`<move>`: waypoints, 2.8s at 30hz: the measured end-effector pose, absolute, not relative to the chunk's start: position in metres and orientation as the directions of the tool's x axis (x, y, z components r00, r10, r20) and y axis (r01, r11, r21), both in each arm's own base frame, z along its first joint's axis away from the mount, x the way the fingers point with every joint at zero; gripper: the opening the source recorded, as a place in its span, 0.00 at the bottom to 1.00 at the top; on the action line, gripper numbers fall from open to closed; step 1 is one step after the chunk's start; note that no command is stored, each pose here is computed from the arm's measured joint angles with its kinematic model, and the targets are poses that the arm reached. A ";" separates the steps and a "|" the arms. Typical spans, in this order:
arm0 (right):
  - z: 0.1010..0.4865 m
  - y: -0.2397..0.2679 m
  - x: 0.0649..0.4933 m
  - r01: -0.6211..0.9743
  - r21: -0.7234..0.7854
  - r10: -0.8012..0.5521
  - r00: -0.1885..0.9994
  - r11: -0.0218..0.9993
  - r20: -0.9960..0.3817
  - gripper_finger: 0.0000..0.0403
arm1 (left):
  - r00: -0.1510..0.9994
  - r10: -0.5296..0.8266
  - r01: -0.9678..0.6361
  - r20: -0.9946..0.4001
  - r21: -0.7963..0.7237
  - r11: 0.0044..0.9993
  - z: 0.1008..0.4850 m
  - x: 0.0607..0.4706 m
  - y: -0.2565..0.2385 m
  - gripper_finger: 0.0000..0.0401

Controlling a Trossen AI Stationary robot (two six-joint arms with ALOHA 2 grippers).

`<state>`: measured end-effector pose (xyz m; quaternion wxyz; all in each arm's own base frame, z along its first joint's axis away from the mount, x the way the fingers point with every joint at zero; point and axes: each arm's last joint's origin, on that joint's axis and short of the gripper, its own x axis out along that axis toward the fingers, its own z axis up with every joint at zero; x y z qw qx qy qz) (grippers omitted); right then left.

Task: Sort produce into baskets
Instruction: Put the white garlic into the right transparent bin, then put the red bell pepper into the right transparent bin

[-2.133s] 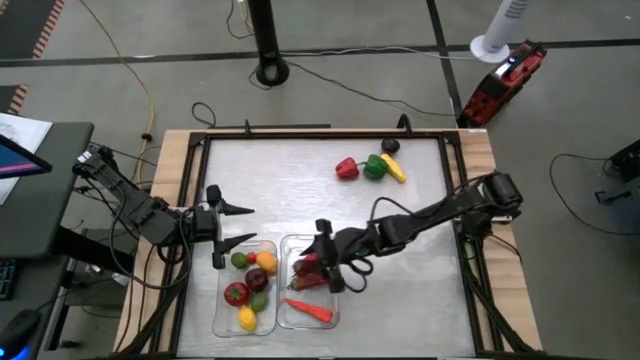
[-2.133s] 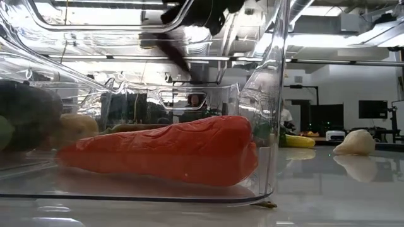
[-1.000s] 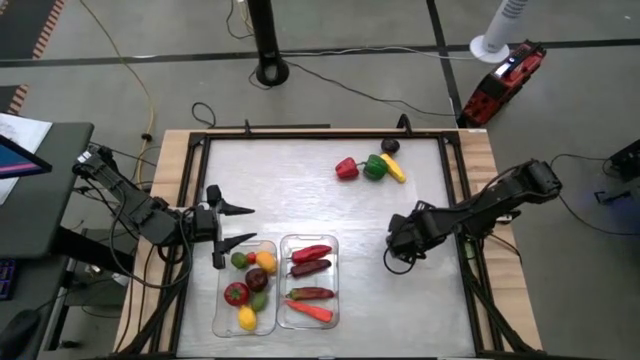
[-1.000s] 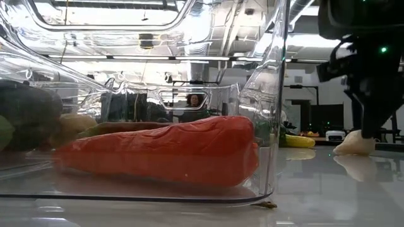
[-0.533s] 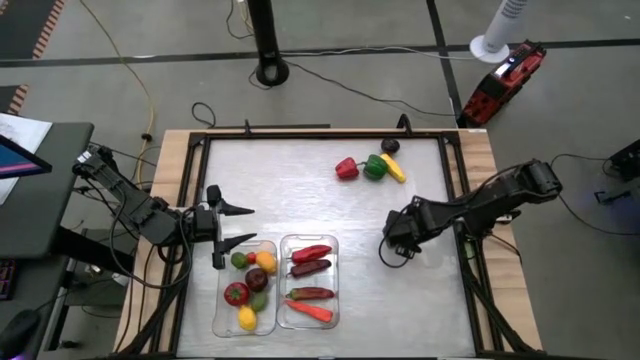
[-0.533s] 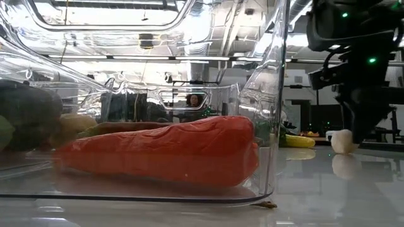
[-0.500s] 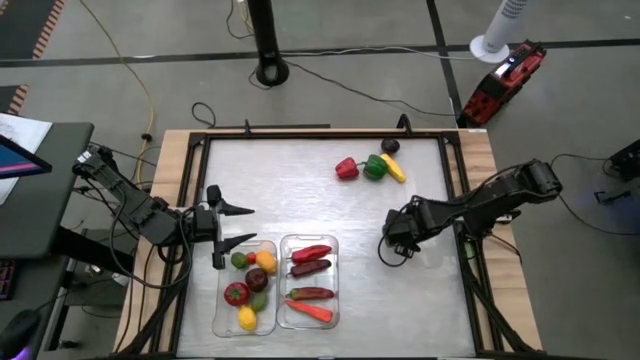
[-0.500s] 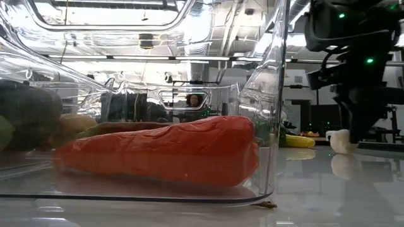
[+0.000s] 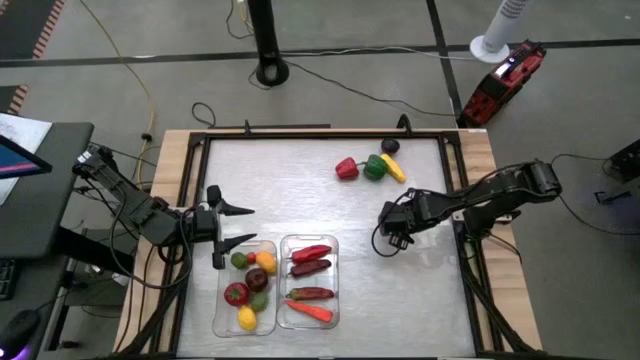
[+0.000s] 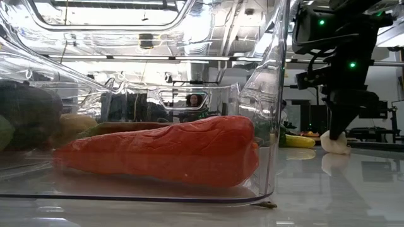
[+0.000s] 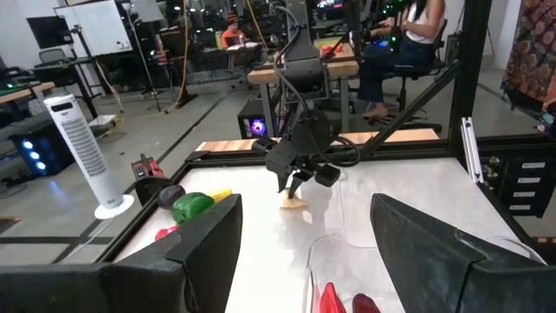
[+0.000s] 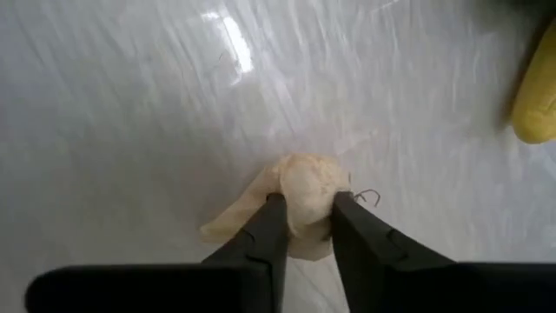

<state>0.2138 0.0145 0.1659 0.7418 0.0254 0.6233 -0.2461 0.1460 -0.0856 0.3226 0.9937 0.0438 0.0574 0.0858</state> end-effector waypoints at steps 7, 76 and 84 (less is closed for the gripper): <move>0.177 0.020 0.218 0.399 -0.254 -0.319 0.107 0.881 -0.942 0.25 | 0.979 0.175 -0.165 -0.106 0.097 0.981 0.323 0.146 -0.086 0.60; 0.210 -0.157 0.316 0.376 -0.175 -0.379 0.583 0.910 -0.718 0.99 | 0.946 0.322 -0.300 -0.032 0.285 0.910 0.332 0.146 -0.082 0.60; 0.165 -0.174 0.323 0.400 -0.155 -0.358 0.503 0.903 -0.787 0.97 | 0.951 0.307 -0.292 -0.050 0.195 0.936 0.329 0.146 -0.082 0.60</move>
